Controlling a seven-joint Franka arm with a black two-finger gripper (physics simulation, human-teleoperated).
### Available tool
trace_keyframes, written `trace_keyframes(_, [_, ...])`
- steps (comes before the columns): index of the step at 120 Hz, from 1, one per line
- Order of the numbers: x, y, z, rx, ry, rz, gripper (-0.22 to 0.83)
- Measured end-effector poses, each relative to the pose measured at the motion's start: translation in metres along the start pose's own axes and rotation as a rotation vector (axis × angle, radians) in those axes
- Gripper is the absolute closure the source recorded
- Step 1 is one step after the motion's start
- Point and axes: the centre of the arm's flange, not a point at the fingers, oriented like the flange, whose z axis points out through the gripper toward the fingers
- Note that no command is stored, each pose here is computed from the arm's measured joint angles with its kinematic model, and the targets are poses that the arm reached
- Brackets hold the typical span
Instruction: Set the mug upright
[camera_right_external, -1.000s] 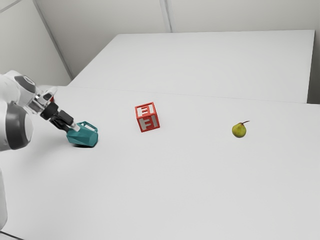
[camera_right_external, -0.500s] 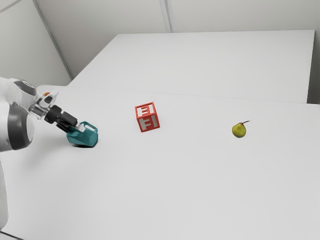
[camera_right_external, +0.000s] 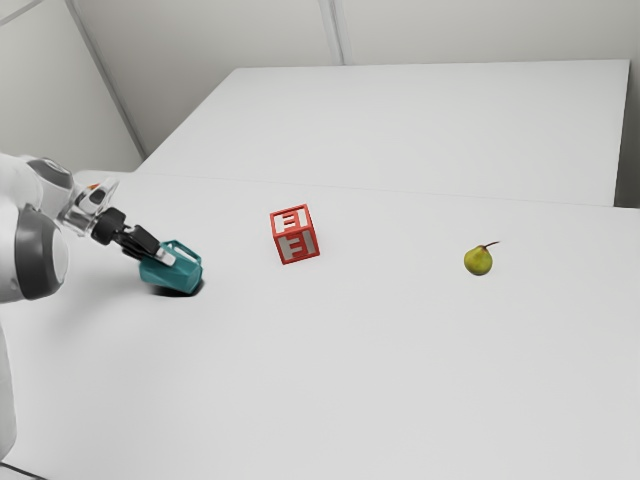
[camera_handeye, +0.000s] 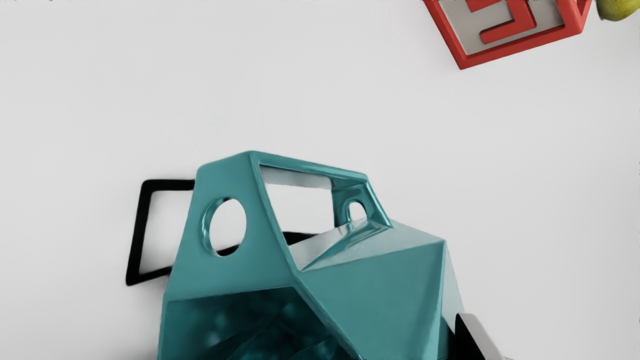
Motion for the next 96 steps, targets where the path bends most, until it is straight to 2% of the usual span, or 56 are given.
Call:
trace_keyframes(35, [0.009, 0.017, -0.009, 0.002, 0.025, 0.032, 0.75])
trace_keyframes(56, [0.024, 0.07, -0.013, 0.001, 0.035, 0.109, 0.77])
trace_keyframes(72, [0.025, 0.142, -0.004, 0.043, -0.049, 0.2, 0.78])
trace_keyframes(96, [0.034, 0.233, 0.03, 0.207, -0.257, 0.366, 0.79])
